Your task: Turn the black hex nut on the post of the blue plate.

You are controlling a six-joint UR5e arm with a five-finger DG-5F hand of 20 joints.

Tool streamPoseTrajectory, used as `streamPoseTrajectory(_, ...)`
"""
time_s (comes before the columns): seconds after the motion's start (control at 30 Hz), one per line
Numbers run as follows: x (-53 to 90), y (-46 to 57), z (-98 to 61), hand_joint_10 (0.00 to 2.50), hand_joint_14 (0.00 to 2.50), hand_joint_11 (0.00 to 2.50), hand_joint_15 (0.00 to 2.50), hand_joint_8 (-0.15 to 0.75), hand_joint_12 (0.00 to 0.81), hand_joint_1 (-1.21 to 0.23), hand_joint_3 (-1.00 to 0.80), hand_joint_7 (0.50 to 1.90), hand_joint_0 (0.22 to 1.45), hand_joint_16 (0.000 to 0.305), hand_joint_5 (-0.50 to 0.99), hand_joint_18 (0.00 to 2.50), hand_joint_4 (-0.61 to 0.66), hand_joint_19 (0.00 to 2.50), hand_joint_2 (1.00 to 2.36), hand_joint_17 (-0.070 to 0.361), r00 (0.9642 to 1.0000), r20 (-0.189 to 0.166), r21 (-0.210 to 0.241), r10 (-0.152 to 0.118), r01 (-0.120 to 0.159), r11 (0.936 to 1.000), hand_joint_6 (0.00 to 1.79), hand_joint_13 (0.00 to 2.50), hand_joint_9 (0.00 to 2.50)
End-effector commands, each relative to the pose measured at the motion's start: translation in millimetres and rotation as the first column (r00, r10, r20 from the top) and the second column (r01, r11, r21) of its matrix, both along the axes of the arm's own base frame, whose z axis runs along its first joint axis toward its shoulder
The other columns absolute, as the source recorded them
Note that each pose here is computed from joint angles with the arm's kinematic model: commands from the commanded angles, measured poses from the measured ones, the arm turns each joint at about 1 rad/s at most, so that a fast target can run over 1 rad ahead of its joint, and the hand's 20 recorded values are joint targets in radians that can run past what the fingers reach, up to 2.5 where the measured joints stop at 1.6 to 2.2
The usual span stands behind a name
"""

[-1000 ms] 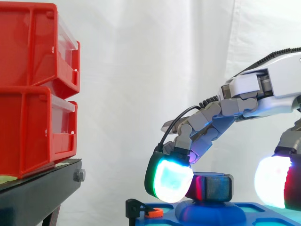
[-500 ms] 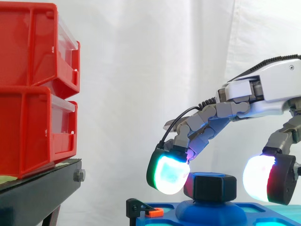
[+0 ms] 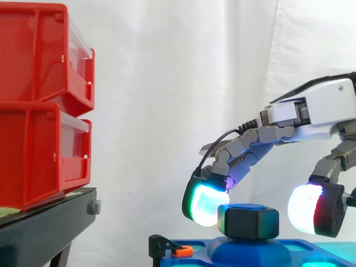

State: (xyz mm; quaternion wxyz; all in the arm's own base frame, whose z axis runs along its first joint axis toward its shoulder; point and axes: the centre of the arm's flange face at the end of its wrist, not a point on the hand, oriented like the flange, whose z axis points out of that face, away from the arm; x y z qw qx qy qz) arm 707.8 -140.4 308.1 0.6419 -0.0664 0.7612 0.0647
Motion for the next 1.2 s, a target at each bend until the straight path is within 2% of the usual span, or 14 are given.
streamPoseTrajectory(0.0, -2.0, -8.2, 0.2, 0.0, 0.0, 0.0, 0.0, 0.271, 0.353, -0.53, -0.5, 0.75, 0.44, 0.046, -0.16, 0.0, 0.24, 0.0, 1.0, 0.103, 1.0, 0.003, 0.002, 0.003, -0.003, 1.0, 0.5, 0.19, 0.49)
streamPoseTrajectory(0.07, -2.9, -13.2, 1.4, 0.0, 0.0, 0.0, 0.0, 0.271, 0.353, -0.53, -0.5, 0.75, 0.44, 0.046, -0.16, 0.0, 0.24, 0.0, 1.0, 0.103, 0.9999, 0.009, 0.004, 0.009, -0.009, 1.0, 0.5, 0.19, 0.49)
streamPoseTrajectory(0.13, -2.7, -13.1, 1.5, 0.0, 0.0, 0.0, 0.0, 0.272, 0.352, -0.53, -0.5, 0.75, 0.44, 0.046, -0.16, 0.0, 0.24, 0.0, 1.0, 0.103, 0.9999, 0.01, 0.006, 0.01, -0.01, 0.9999, 0.5, 0.19, 0.49)
streamPoseTrajectory(0.3, 3.5, -6.1, 10.3, 0.0, 0.0, 0.0, 0.0, 0.272, 0.351, -0.53, -0.5, 0.75, 0.45, 0.046, -0.16, 0.0, 0.24, 0.01, 1.0, 0.103, 0.9991, 0.039, 0.005, 0.017, -0.018, 0.9998, 0.5, 0.2, 0.5)
streamPoseTrajectory(0.37, 8.8, 0.2, 21.4, 0.0, 0.0, 0.0, 0.0, 0.272, 0.351, -0.53, -0.5, 0.75, 0.45, 0.045, -0.16, 0.0, 0.25, 0.01, 1.0, 0.102, 0.9979, 0.059, 0.003, 0.025, -0.025, 0.9997, 0.5, 0.21, 0.5)
streamPoseTrajectory(0.53, 11.9, 9.9, 23.9, 0.0, 0.0, 0.0, 0.0, 0.274, 0.349, -0.53, -0.5, 0.75, 0.45, 0.045, -0.16, 0.0, 0.24, 0.01, 1.0, 0.102, 0.9971, 0.066, 0.004, 0.037, -0.038, 0.9993, 0.5, 0.22, 0.51)
streamPoseTrajectory(0.57, 13.0, 15.4, 24.0, 0.0, 0.0, 0.0, 0.0, 0.273, 0.349, -0.53, -0.5, 0.75, 0.45, 0.045, -0.16, 0.0, 0.25, 0.01, 1.0, 0.102, 0.9968, 0.067, 0.007, 0.044, -0.045, 0.999, 0.5, 0.22, 0.51)
streamPoseTrajectory(0.6, 13.0, 15.4, 24.0, 0.0, 0.0, 0.0, 0.0, 0.274, 0.349, -0.53, -0.5, 0.75, 0.45, 0.045, -0.16, 0.0, 0.25, 0.02, 1.0, 0.102, 0.9968, 0.067, 0.007, 0.044, -0.045, 0.999, 0.5, 0.22, 0.51)
streamPoseTrajectory(0.63, 14.2, 21.6, 24.0, 0.0, 0.0, 0.0, 0.0, 0.275, 0.349, -0.53, -0.5, 0.75, 0.45, 0.045, -0.16, 0.0, 0.24, 0.01, 1.0, 0.102, 0.9966, 0.067, 0.01, 0.048, -0.049, 0.9987, 0.5, 0.22, 0.52)
streamPoseTrajectory(0.8, 16.2, 38.5, 22.9, 0.0, 0.0, 0.0, 0.0, 0.277, 0.35, -0.53, -0.5, 0.75, 0.45, 0.045, -0.16, 0.0, 0.25, 0.02, 1.0, 0.102, 0.9971, 0.054, 0.01, 0.055, -0.055, 0.9984, 0.5, 0.22, 0.53)
streamPoseTrajectory(0.9, 14.0, 52.6, 19.4, 0.0, 0.0, 0.0, 0.0, 0.278, 0.349, -0.53, -0.5, 0.75, 0.45, 0.045, -0.16, 0.0, 0.25, 0.02, 1.0, 0.102, 0.9981, 0.011, 0.018, 0.061, -0.061, 0.998, 0.5, 0.23, 0.54)
streamPoseTrajectory(1.03, 13.0, 58.7, 17.6, 0.0, 0.0, 0.0, 0.0, 0.278, 0.349, -0.53, -0.5, 0.75, 0.45, 0.045, -0.16, 0.0, 0.25, 0.02, 1.0, 0.101, 0.9979, -0.005, 0.022, 0.065, -0.065, 0.9977, 0.5, 0.23, 0.54)
streamPoseTrajectory(1.1, 11.6, 65.0, 16.6, 0.0, 0.0, 0.0, 0.0, 0.279, 0.349, -0.53, -0.5, 0.75, 0.45, 0.045, -0.16, 0.0, 0.25, 0.02, 1.0, 0.102, 0.9973, -0.029, 0.038, 0.068, -0.067, 0.997, 0.5, 0.23, 0.54)
streamPoseTrajectory(1.17, 10.8, 66.0, 16.0, 0.0, 0.0, 0.0, 0.0, 0.278, 0.349, -0.52, -0.5, 0.76, 0.45, 0.045, -0.16, 0.0, 0.25, 0.02, 1.0, 0.101, 0.9969, -0.037, 0.043, 0.069, -0.067, 0.9968, 0.5, 0.23, 0.54)
